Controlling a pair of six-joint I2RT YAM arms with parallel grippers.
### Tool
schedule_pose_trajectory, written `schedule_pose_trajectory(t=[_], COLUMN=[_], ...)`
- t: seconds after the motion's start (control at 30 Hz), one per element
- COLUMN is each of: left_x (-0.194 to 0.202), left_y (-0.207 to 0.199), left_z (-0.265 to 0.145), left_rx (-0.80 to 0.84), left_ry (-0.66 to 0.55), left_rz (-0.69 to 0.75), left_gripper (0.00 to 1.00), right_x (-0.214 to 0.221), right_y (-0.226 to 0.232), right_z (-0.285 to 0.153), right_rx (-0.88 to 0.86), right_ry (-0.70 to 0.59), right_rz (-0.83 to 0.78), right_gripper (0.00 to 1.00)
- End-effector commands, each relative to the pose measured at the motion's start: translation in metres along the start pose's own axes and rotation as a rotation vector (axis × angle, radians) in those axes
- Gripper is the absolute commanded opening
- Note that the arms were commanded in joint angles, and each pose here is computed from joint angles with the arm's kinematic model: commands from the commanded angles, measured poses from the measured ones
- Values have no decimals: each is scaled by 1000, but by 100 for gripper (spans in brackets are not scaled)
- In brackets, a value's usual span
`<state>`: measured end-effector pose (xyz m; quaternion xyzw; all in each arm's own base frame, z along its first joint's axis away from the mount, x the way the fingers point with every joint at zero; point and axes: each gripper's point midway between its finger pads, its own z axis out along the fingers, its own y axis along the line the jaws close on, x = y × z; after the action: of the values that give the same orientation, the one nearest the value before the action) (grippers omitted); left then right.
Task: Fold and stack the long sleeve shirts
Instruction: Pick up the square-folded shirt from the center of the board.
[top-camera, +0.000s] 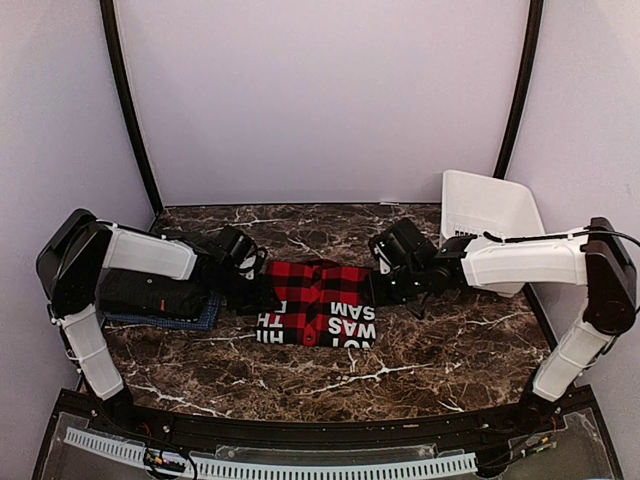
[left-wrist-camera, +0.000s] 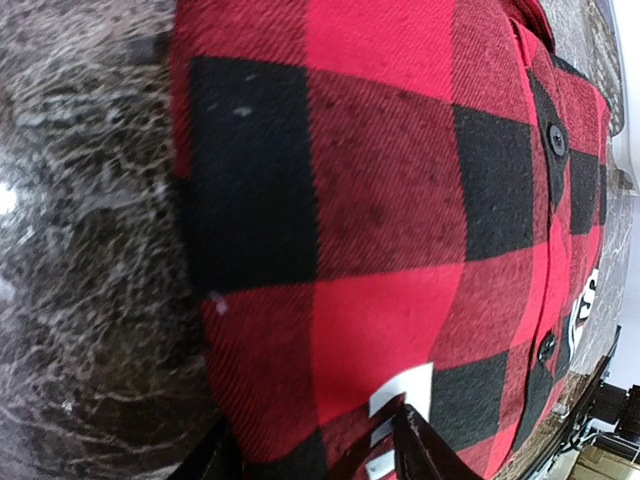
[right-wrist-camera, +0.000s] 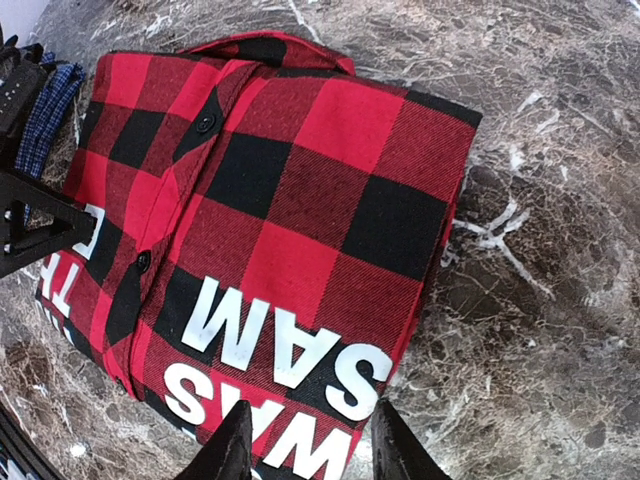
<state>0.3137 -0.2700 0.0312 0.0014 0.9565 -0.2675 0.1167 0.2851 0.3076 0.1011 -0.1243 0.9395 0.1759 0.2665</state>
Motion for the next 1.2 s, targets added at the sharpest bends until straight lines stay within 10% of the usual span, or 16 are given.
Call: schedule_pose_trajectory(t=[0.0, 0.53, 1.17], left_x=[23, 13, -10], left_y=[17, 0, -30], left_z=[18, 20, -74], left_rx=[-107, -53, -76], left_ry=[95, 61, -67], left_rz=[-11, -44, 127], left_gripper=[49, 0, 0], right_x=[-25, -31, -19], right_y=[-1, -3, 10], right_z=[-16, -18, 10], right_rx=[-6, -38, -93], right_ry=[-98, -150, -76], right_rz=[11, 49, 51], right_gripper=[38, 36, 34])
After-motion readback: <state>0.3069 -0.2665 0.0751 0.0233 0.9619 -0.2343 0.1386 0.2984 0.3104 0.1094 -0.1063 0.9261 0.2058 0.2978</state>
